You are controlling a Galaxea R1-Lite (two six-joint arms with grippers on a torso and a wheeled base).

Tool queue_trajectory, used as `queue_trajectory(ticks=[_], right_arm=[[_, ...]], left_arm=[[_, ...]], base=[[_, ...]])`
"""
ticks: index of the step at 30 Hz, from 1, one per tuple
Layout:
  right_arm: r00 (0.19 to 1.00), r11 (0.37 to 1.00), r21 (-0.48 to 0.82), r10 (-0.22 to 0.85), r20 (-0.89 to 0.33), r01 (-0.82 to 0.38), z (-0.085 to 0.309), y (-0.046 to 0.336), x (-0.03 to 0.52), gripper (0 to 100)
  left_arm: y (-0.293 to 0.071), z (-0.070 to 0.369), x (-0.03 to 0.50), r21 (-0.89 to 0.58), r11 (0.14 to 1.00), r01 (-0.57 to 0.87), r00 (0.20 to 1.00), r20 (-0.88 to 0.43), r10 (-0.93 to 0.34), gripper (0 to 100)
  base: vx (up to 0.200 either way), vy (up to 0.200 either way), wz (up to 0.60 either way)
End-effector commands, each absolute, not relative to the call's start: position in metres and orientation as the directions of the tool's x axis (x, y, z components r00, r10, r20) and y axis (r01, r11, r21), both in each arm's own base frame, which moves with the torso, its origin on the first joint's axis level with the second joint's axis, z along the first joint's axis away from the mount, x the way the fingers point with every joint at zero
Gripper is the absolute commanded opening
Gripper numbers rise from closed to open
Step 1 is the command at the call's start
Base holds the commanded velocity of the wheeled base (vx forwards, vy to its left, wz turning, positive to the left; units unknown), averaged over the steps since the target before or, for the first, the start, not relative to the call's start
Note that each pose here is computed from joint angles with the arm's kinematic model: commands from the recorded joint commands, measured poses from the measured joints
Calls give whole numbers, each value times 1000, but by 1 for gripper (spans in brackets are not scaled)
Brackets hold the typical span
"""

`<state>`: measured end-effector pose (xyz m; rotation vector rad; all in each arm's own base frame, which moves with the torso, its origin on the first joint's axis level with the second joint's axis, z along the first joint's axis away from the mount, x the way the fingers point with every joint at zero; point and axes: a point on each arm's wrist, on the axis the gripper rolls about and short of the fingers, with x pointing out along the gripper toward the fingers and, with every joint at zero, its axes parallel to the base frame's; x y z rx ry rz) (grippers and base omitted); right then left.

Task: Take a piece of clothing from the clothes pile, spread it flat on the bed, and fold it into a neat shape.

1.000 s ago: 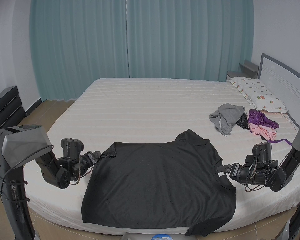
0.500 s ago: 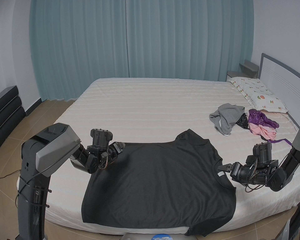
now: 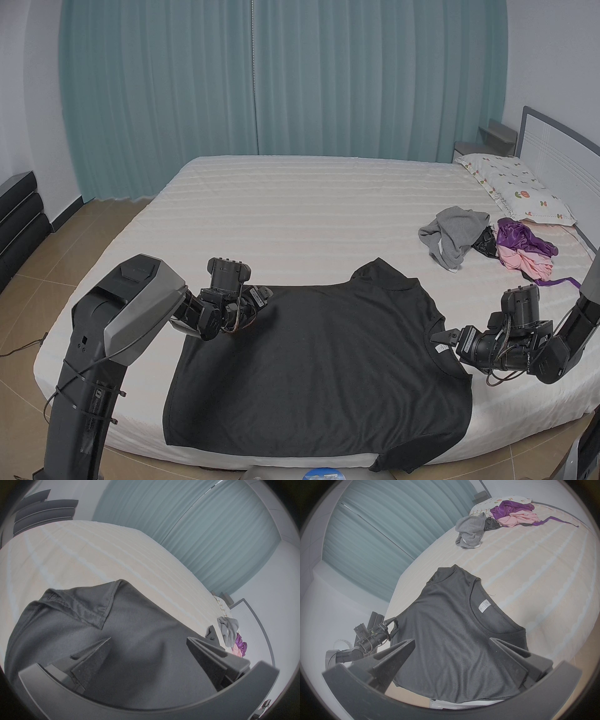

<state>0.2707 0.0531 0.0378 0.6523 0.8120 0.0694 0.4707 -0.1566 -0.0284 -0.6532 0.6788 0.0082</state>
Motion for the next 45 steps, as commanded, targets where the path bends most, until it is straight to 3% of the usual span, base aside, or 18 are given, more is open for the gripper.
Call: queue_trajectory(ticks=[1, 9, 16, 20, 26, 35, 45], right_arm=[[685, 808, 560, 302, -663, 186, 33, 55, 271, 100], [685, 808, 560, 303, -662, 183, 32, 56, 274, 100], [687, 820, 541, 286, -668, 184, 27, 65, 283, 100], [687, 825, 530, 270, -675, 196, 23, 65, 284, 100], [698, 822, 533, 264, -666, 198, 26, 62, 284, 100], [697, 822, 534, 264, -667, 199, 25, 62, 284, 100], [689, 823, 531, 267, -674, 200, 23, 63, 282, 100]], left_arm=[[-153, -41, 486, -561, 797, -222, 801, -572, -179, 100], [-121, -36, 516, -576, 773, -266, 864, -498, -74, 100], [-94, -34, 544, -567, 756, -327, 917, -383, 109, 100], [-86, -25, 549, -604, 741, -293, 944, -306, 125, 100], [-74, -9, 547, -625, 716, -312, 942, -304, 145, 100], [-77, 31, 519, -736, 613, -289, 936, -352, 18, 100], [-102, 14, 494, -726, 632, -271, 868, -469, -165, 100]], base=[[0, 0, 0], [0, 0, 0], [0, 0, 0], [0, 0, 0], [0, 0, 0], [0, 0, 0], [0, 0, 0]])
